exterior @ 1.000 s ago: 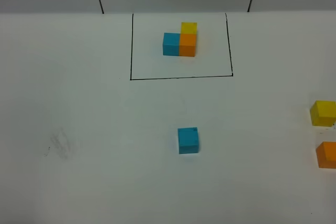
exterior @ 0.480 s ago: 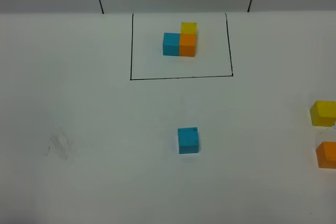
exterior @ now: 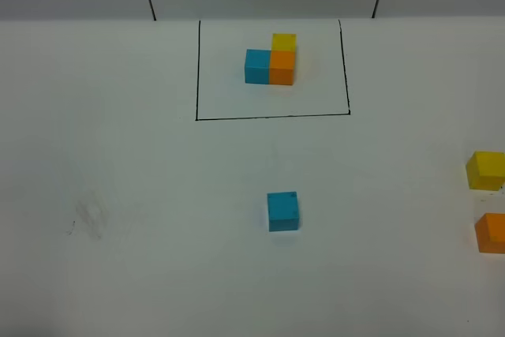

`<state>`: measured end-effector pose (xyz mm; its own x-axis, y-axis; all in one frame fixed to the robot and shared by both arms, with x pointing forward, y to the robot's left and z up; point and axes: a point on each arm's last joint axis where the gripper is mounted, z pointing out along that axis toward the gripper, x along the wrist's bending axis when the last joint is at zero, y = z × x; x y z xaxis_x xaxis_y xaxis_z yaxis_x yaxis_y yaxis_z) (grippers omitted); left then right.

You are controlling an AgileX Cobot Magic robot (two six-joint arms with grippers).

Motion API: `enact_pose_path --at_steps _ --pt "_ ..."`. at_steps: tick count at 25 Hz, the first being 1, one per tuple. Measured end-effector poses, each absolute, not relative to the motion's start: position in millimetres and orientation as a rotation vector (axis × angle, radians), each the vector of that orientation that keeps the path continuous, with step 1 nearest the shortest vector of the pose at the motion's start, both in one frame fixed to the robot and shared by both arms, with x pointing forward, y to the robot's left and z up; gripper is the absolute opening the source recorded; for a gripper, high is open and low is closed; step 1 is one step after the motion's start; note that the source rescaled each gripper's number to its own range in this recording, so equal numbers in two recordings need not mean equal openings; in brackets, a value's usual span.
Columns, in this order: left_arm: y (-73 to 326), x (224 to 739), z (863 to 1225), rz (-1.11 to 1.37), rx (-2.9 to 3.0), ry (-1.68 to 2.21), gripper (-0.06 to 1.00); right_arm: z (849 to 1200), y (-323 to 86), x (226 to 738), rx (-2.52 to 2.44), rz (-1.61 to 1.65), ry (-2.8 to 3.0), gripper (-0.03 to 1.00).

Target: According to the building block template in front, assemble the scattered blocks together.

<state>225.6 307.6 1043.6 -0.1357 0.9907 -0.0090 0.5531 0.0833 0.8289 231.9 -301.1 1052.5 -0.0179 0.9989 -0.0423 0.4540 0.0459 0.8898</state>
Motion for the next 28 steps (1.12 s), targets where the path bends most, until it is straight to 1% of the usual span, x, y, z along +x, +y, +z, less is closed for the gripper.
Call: enact_pose_path --at_steps 9,10,12,14,15,17,20,21,22,24,28 --pt "308 226 1044 0.928 1.527 1.759 0.60 1052 -300 232 1.514 0.931 1.573 0.00" --pt "308 226 1044 0.928 1.526 1.758 0.60 1052 -300 232 1.530 0.938 1.566 0.01" --pt "308 226 1044 0.928 1.526 1.758 0.60 1053 -300 238 1.585 0.936 1.566 0.07" --pt "308 226 1044 0.928 1.526 1.758 0.60 1055 -300 252 1.667 0.896 1.598 0.17" --pt "308 226 1044 0.928 1.526 1.758 0.60 1059 -300 259 1.693 0.877 1.615 0.24" --pt "308 226 1044 0.928 1.526 1.758 0.60 1064 -299 281 1.760 0.808 1.674 0.43" --pt "308 226 1044 0.928 1.526 1.758 0.60 1071 -299 315 1.844 0.691 1.759 0.78" --pt "308 226 1044 0.928 1.526 1.758 0.60 1070 -299 328 1.877 0.642 1.791 0.86" --pt "308 226 1044 0.928 1.526 1.758 0.60 1070 -299 339 1.900 0.612 1.808 0.92" --pt "308 226 1044 0.928 1.526 1.758 0.60 1062 -298 364 1.954 0.540 1.856 0.98" --pt "308 226 1044 0.928 1.526 1.758 0.60 1036 -297 408 2.008 0.447 1.919 1.00"
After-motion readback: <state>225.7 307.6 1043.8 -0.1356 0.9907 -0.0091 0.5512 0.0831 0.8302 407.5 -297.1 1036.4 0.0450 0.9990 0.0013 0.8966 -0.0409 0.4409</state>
